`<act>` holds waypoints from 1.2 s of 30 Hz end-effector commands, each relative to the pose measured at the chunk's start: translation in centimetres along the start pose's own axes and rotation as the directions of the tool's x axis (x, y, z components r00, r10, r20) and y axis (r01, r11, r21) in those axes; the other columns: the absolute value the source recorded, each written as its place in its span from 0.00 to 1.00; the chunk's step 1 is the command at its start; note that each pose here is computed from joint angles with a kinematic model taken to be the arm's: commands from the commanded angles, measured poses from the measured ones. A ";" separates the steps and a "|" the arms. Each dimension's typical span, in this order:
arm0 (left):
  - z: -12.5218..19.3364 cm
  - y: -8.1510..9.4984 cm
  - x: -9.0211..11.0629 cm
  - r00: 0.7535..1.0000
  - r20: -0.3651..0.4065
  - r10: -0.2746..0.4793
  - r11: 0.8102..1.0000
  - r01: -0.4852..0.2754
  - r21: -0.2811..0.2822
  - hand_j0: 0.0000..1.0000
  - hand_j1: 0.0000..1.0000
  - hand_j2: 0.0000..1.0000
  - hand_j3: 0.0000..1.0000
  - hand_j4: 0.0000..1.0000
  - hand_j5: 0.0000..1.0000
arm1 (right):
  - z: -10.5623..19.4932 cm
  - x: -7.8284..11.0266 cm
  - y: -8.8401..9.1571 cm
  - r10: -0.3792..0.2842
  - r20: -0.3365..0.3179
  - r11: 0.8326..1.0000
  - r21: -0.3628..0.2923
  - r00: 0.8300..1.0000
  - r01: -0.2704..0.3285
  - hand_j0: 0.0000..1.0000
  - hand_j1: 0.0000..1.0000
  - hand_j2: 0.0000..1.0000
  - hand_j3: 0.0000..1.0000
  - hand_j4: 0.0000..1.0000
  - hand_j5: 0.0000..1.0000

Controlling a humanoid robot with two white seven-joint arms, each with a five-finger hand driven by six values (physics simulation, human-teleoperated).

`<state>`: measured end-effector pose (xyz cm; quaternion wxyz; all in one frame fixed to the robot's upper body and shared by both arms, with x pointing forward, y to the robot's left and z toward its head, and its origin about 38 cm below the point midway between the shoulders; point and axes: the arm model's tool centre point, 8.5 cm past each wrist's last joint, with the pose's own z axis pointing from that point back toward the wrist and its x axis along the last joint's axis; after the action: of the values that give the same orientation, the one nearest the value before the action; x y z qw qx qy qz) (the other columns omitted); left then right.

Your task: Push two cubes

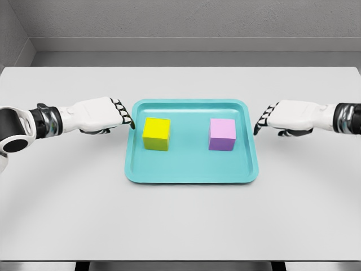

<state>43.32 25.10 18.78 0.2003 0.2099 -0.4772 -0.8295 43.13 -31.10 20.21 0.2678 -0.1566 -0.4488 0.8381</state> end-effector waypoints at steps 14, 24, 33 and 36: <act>-1.1 2.1 2.3 0.998 0.052 -0.035 0.997 0.032 0.067 0.72 0.72 0.72 0.72 0.72 0.72 | -2.6 0.2 -0.4 0.014 0.003 1.000 -0.004 1.000 -0.014 0.68 0.68 0.68 0.68 0.68 0.68; -1.5 2.6 2.8 0.997 0.065 -0.044 0.996 0.039 0.082 0.72 0.72 0.72 0.72 0.72 0.72 | -4.4 2.2 -0.8 0.067 0.048 0.998 0.004 0.997 -0.068 0.68 0.68 0.68 0.68 0.68 0.68; -2.3 3.0 3.4 0.996 0.079 -0.043 0.995 0.036 0.091 0.72 0.72 0.72 0.72 0.72 0.72 | -5.3 2.6 -1.7 0.085 0.059 0.996 -0.010 0.995 -0.085 0.68 0.68 0.68 0.68 0.68 0.68; -2.6 3.2 3.7 0.996 0.082 -0.046 0.995 0.038 0.097 0.72 0.72 0.72 0.72 0.72 0.72 | -6.0 3.2 -1.7 0.091 0.075 0.996 -0.007 0.993 -0.091 0.68 0.68 0.68 0.68 0.68 0.68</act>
<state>42.13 20.07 19.77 0.1521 0.1952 -0.5161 -0.8200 44.18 -24.89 18.54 0.2130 -0.1501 -0.4512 0.8535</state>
